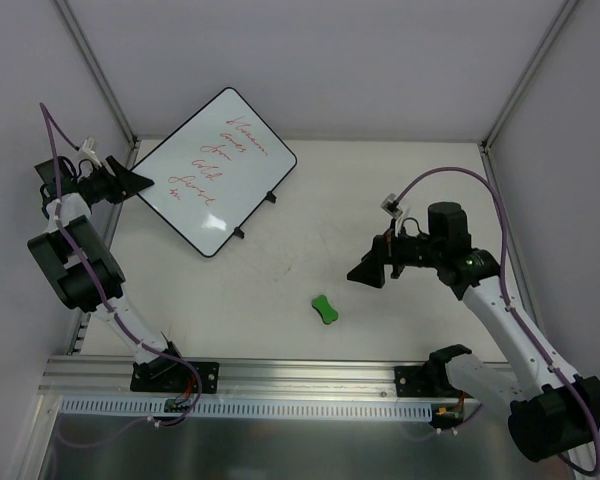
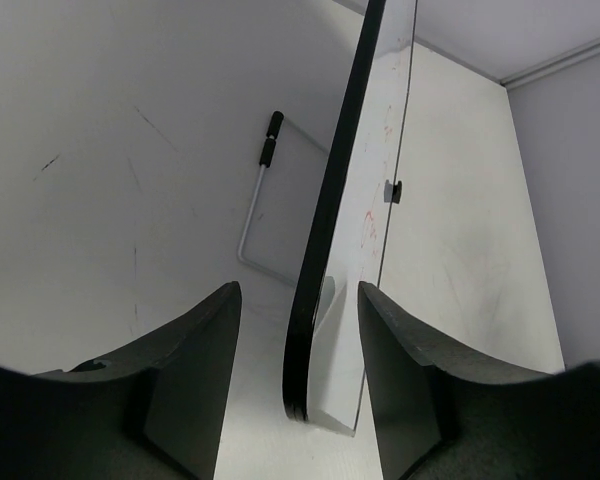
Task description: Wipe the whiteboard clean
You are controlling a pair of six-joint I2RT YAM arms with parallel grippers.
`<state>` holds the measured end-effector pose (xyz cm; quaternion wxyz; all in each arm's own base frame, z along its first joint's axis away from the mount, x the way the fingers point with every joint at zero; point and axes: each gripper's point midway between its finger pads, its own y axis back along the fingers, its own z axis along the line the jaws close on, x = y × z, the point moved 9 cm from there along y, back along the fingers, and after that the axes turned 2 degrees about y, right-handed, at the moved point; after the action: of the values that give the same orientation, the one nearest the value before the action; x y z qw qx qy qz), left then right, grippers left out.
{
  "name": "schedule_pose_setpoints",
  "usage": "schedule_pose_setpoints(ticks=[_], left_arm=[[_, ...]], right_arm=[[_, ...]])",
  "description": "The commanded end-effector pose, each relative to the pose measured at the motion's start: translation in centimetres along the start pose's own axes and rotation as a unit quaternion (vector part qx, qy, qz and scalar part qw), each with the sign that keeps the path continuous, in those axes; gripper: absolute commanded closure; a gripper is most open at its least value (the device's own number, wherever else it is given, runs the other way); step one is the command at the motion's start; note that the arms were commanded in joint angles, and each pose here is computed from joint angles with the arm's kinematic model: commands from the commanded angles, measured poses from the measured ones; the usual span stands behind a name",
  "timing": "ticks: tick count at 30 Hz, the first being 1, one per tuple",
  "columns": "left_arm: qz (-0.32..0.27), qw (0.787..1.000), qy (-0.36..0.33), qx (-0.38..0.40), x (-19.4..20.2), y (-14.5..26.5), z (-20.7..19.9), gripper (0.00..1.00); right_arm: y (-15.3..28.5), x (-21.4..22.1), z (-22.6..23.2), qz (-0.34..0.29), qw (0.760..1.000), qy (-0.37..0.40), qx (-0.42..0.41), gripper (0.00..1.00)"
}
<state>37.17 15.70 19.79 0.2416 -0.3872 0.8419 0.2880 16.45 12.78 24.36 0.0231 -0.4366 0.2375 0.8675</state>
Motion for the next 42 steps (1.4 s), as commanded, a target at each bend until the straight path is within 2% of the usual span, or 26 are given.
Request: schedule_pose_setpoints(ticks=[1,6,9,10,16,18,27,32,34,35,42], left_arm=[[-0.011,0.998,-0.038,0.043,-1.6,0.1,-0.5,0.50],[-0.004,0.998,-0.031,0.051,-1.4,-0.7,-0.4,0.52],[-0.004,0.998,-0.039,0.058,-1.5,-1.1,-0.5,0.57],[-0.004,0.997,-0.040,0.060,-1.6,-1.2,-0.5,0.65],[-0.004,0.997,-0.043,0.071,-1.8,-1.2,-1.0,0.88],[-0.005,0.996,-0.049,0.079,-1.9,-1.1,-1.5,1.00],[-0.030,0.991,-0.091,0.098,-3.0,0.1,-5.6,1.00],[-0.104,0.980,-0.118,0.122,-4.4,1.2,-8.6,1.00],[-0.123,0.978,-0.105,0.129,-4.5,1.4,-9.6,1.00],[-0.137,0.973,-0.125,0.137,-4.9,1.6,-10.2,1.00],[-0.175,0.962,-0.154,0.139,-5.4,2.2,-13.9,1.00]], right_arm=[[-0.2,-1.9,0.4,-0.017,0.999,0.043,-0.005,0.01],[-0.9,-2.1,0.2,-0.006,0.999,0.042,-0.010,0.01],[-1.0,-2.4,0.2,-0.005,0.999,0.043,-0.011,0.01],[-1.1,-2.4,0.2,-0.004,0.999,0.042,-0.011,0.01],[-1.1,-2.5,0.2,-0.004,0.999,0.045,-0.012,0.01],[-1.2,-2.5,0.2,-0.002,0.999,0.044,-0.013,0.01],[-1.4,-2.7,0.0,0.000,0.999,0.050,-0.017,0.01],[-1.4,-2.9,0.1,0.000,0.998,0.055,-0.023,0.01],[-1.4,-2.9,0.1,0.001,0.998,0.055,-0.027,0.01],[-1.4,-2.9,0.1,0.000,0.998,0.056,-0.027,0.01],[-1.2,-2.5,0.1,-0.001,0.998,0.059,-0.017,0.01]])
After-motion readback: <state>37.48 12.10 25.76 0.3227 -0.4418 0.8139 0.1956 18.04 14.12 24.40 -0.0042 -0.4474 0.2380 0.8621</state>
